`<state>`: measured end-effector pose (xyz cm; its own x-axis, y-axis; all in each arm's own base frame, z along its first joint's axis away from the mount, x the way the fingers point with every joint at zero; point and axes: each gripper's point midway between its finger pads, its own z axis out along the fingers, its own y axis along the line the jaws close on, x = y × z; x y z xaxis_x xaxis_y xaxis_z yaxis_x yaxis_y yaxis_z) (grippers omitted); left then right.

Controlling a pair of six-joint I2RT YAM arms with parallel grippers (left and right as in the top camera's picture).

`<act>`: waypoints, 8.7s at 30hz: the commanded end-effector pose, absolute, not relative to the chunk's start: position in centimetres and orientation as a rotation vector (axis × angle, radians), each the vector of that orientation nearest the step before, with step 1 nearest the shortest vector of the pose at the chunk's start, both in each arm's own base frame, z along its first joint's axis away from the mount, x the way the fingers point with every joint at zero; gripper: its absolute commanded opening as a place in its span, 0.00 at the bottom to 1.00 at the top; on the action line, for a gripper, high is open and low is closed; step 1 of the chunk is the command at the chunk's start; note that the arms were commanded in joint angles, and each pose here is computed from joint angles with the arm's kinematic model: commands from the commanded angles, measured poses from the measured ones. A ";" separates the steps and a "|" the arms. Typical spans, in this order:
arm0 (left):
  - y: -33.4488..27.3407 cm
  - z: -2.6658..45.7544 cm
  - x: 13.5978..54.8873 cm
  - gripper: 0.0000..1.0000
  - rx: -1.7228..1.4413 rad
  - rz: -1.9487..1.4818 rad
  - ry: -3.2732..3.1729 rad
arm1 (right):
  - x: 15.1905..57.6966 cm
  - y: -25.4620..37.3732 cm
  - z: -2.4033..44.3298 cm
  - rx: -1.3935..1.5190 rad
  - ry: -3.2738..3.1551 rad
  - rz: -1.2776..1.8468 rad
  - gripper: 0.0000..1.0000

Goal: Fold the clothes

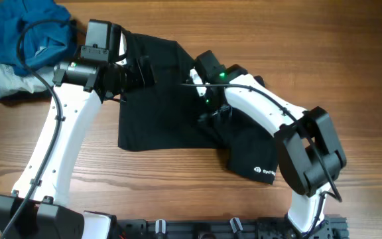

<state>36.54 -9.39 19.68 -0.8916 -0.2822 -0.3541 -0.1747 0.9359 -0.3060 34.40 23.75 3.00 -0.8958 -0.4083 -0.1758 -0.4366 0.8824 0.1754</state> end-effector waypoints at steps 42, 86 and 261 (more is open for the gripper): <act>-9.2 20.3 37.2 0.95 -0.325 -0.366 2.657 | 48.5 20.2 5.8 -0.294 2.534 1.189 0.25; -8.9 19.6 35.9 0.93 -0.338 -0.341 2.715 | 56.4 6.7 24.8 -0.115 2.275 0.330 1.00; 7.4 13.5 25.6 0.04 -1.045 0.021 2.506 | 22.1 5.1 9.6 0.557 2.876 0.557 0.04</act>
<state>25.50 6.42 12.63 -0.6364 -0.6891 -0.3466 -0.6799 0.7133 -0.1699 20.29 5.63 7.47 -0.9169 0.3989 0.0108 0.3769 0.8570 0.3513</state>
